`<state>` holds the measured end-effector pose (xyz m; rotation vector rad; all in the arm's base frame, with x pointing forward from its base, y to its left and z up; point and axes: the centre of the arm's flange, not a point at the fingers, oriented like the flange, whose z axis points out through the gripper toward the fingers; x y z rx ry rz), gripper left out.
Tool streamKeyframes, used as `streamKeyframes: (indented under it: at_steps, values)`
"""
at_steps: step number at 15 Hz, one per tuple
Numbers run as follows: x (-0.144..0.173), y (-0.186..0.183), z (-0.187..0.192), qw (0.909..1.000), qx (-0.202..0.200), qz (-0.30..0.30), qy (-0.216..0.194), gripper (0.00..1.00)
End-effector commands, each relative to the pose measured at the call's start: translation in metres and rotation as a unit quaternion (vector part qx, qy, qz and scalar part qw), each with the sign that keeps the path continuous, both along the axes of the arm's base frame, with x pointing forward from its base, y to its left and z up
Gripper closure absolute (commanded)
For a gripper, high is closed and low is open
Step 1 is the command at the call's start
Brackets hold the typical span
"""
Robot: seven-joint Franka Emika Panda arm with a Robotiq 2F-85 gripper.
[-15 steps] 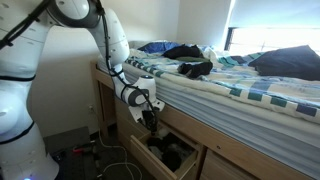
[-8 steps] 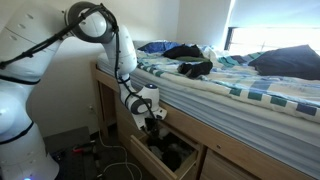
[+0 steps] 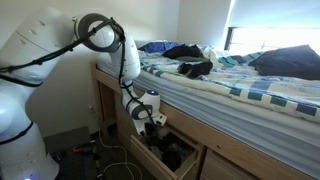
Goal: Take the socks out of the open drawer and put them on the bed
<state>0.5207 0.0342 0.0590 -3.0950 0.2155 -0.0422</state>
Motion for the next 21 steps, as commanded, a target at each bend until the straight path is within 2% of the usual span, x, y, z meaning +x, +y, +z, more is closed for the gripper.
streamKeyframes:
  at_steps: [1,8,21]
  values:
    - [0.012,0.001,-0.014,0.9999,0.013,0.010,0.005,0.00]
    - [0.010,0.001,-0.039,0.9997,0.019,0.001,0.016,0.00]
    - [0.009,-0.019,-0.060,0.9992,0.003,-0.018,0.034,0.00]
